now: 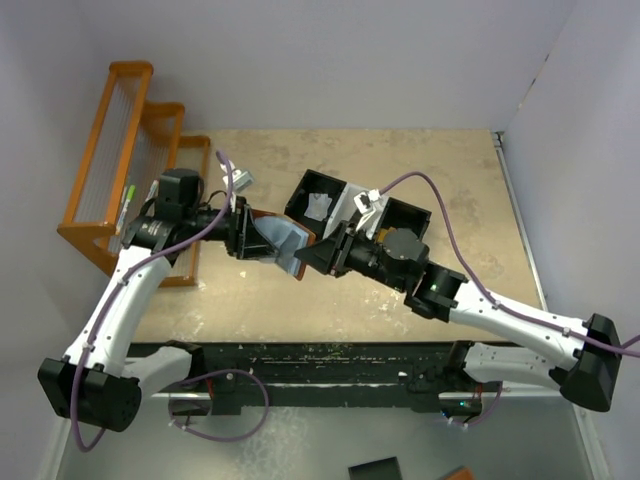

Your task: Take the credit cards out of the card holder

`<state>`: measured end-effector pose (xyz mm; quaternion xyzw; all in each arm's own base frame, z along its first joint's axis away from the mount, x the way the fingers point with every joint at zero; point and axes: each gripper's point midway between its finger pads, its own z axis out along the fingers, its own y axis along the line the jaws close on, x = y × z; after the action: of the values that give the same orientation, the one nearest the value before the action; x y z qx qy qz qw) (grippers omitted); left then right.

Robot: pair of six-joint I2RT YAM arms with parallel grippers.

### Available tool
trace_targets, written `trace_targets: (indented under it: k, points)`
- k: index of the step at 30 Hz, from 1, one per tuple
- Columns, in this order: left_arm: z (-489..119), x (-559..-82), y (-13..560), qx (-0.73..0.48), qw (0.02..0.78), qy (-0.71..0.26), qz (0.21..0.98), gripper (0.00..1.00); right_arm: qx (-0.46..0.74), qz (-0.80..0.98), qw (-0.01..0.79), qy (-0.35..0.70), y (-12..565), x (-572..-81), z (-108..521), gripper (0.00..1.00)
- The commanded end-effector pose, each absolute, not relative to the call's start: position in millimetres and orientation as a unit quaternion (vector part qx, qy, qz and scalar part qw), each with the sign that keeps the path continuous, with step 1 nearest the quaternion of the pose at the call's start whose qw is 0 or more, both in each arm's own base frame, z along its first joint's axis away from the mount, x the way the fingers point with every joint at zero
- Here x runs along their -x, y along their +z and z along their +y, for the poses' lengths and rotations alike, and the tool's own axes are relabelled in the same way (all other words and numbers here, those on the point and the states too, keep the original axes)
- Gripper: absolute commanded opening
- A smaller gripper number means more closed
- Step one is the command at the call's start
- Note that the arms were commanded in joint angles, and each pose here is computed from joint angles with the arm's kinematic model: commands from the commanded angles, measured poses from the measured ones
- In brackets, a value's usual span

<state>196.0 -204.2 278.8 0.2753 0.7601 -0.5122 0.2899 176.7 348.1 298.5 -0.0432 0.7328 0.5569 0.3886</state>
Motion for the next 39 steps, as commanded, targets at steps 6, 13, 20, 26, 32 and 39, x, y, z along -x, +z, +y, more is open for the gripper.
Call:
trace_targets:
  k: [6, 13, 20, 26, 32, 39]
  points:
    - [-206.6, -187.3, 315.4, -0.306, 0.325, -0.528, 0.723, 0.0, 0.043, 0.681, 0.441, 0.583, 343.1, -180.8, 343.2, 0.02]
    - [-197.0, -204.4, 303.6, -0.296, 0.356, -0.474, 0.749, 0.0, 0.039, 0.681, 0.457, 0.57, 346.7, -177.2, 324.0, 0.0]
    - [-163.7, -246.5, 296.3, -0.246, 0.436, -0.34, 0.796, 0.26, 0.063, 0.714, 0.468, 0.517, 337.7, -177.8, 311.8, 0.0]
    - [-157.4, -246.0, 315.5, -0.244, 0.481, -0.32, 0.779, 0.62, 0.061, 0.74, 0.469, 0.479, 319.8, -181.1, 301.0, 0.0]
    - [-162.9, -242.6, 303.7, -0.252, 0.458, -0.338, 0.782, 0.63, 0.064, 0.736, 0.474, 0.479, 323.6, -181.6, 300.5, 0.0]
    - [-182.4, -217.3, 301.4, -0.295, 0.417, -0.413, 0.754, 0.83, 0.08, 0.744, 0.472, 0.467, 330.4, -183.2, 308.5, 0.0]
